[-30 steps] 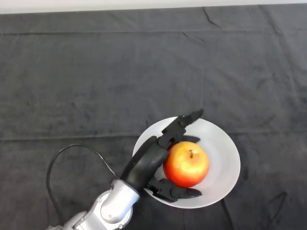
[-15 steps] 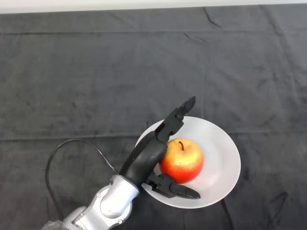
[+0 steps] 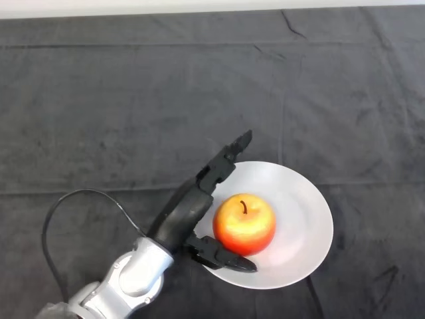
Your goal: Move the apple to the plate
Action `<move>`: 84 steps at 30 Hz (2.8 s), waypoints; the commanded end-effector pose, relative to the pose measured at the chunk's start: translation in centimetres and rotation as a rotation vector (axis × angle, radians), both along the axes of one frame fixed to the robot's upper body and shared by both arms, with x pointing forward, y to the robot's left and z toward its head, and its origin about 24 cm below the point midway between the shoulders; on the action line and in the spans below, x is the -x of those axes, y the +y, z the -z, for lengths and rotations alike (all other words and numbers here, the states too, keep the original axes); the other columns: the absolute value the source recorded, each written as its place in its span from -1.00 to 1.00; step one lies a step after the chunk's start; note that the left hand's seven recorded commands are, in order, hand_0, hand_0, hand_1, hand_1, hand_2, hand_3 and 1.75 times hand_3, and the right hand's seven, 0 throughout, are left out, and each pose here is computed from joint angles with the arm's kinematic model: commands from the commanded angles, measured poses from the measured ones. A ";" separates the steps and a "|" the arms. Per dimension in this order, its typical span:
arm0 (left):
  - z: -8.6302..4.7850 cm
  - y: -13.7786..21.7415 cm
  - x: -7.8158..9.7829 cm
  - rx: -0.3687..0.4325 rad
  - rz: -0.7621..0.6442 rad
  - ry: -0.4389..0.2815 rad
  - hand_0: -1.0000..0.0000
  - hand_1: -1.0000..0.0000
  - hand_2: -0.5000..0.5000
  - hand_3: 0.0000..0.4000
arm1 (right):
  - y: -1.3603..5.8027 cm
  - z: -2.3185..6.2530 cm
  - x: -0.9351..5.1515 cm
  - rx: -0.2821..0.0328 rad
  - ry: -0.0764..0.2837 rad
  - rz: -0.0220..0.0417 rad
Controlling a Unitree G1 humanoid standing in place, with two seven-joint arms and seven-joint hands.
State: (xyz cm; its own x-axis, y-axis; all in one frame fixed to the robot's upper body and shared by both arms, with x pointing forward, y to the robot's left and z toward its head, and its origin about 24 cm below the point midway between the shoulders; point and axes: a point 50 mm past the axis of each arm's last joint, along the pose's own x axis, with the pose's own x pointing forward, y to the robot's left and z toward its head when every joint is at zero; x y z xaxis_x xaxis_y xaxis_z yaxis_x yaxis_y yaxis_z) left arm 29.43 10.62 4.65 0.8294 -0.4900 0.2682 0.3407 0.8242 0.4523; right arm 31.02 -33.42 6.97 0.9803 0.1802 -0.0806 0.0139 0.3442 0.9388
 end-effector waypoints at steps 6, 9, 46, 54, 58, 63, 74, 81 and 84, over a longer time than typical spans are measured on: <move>-0.5 3.7 0.0 0.028 -0.084 -0.015 1.00 1.00 0.00 -1.00 | -0.64 -0.99 -0.12 0.002 -0.040 0.0260; -0.6 4.7 0.0 0.033 -0.111 -0.019 1.00 1.00 0.00 -1.00 | -0.64 -0.99 -0.12 0.002 -0.040 0.0260; -2.7 24.3 4.2 0.145 -0.687 -0.076 1.00 1.00 0.00 -1.00 | -0.66 -1.02 -0.11 0.000 -0.040 0.0256; -3.1 27.0 5.8 0.186 -0.791 -0.090 1.00 1.00 0.00 -1.00 | -0.66 -1.03 -0.11 -0.001 -0.040 0.0253; -3.3 28.7 7.1 0.207 -0.848 -0.099 1.00 1.00 0.00 -1.00 | -0.67 -1.03 -0.11 -0.002 -0.040 0.0251; -3.6 30.5 8.8 0.229 -0.925 -0.109 1.00 1.00 0.00 -1.00 | -0.67 -1.03 -0.11 -0.003 -0.040 0.0249; -4.0 33.1 11.3 0.264 -1.080 -0.145 1.00 1.00 0.00 -1.00 | -0.68 -1.05 -0.11 -0.004 -0.041 0.0244; -4.0 33.0 11.1 0.281 -1.125 -0.172 1.00 1.00 0.00 -1.00 | -0.69 -1.05 -0.11 -0.005 -0.041 0.0241; -4.0 33.0 11.1 0.284 -1.131 -0.179 1.00 1.00 0.00 -1.00 | -0.69 -1.05 -0.11 -0.005 -0.041 0.0240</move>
